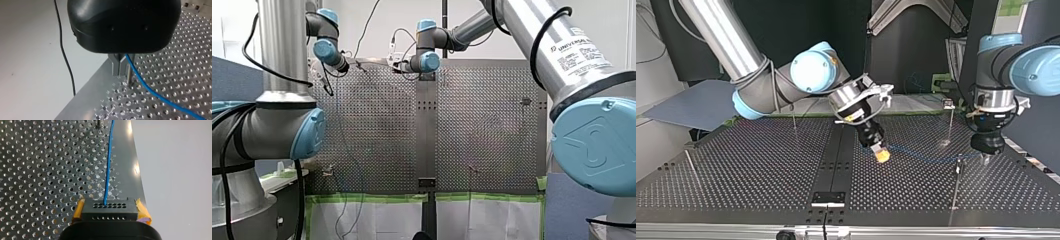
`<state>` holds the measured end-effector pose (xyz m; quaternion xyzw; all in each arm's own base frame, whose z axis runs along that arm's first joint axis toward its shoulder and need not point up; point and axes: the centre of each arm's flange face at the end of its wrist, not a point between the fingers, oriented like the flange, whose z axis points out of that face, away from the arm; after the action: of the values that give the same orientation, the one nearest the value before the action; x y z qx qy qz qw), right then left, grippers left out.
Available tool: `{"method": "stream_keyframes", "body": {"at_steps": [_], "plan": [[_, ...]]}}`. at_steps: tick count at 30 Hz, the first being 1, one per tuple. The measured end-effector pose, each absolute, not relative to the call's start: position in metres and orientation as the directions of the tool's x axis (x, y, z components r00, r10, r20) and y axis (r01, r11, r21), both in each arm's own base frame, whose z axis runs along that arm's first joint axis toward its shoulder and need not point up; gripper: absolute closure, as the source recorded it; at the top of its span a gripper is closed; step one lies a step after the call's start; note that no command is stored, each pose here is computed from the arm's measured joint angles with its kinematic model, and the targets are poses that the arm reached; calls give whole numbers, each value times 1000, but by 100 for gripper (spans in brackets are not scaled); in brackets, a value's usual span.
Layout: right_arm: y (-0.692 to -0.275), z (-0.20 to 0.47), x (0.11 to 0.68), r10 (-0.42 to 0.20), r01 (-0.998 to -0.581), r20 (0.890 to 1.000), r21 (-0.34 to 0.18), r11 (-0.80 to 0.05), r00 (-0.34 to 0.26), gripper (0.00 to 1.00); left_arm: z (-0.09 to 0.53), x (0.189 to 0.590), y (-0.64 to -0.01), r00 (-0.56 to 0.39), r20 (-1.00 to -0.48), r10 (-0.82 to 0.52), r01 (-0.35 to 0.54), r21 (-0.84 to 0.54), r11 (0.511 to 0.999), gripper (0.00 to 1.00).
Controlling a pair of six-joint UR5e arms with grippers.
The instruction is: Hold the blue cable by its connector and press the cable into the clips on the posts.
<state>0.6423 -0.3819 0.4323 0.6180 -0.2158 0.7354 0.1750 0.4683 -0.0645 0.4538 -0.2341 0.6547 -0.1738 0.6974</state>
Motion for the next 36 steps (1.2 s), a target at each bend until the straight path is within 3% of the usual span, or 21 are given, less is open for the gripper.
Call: {"method": "stream_keyframes", "body": {"at_steps": [18,30,36], "plan": [[-390,430,638,-13,-536,984,-107,-838,-177,100,469,482,-54,148,-807,-572,-14,-580,815,99],[-393,429,637,-14,-540,984,-108,-835,-176,100,451,495,-53,115,-808,-578,-23,-584,811,99],[-400,428,633,-8,-564,985,-107,-819,-175,100,442,506,-52,90,-819,-566,-22,-570,821,99]]}}
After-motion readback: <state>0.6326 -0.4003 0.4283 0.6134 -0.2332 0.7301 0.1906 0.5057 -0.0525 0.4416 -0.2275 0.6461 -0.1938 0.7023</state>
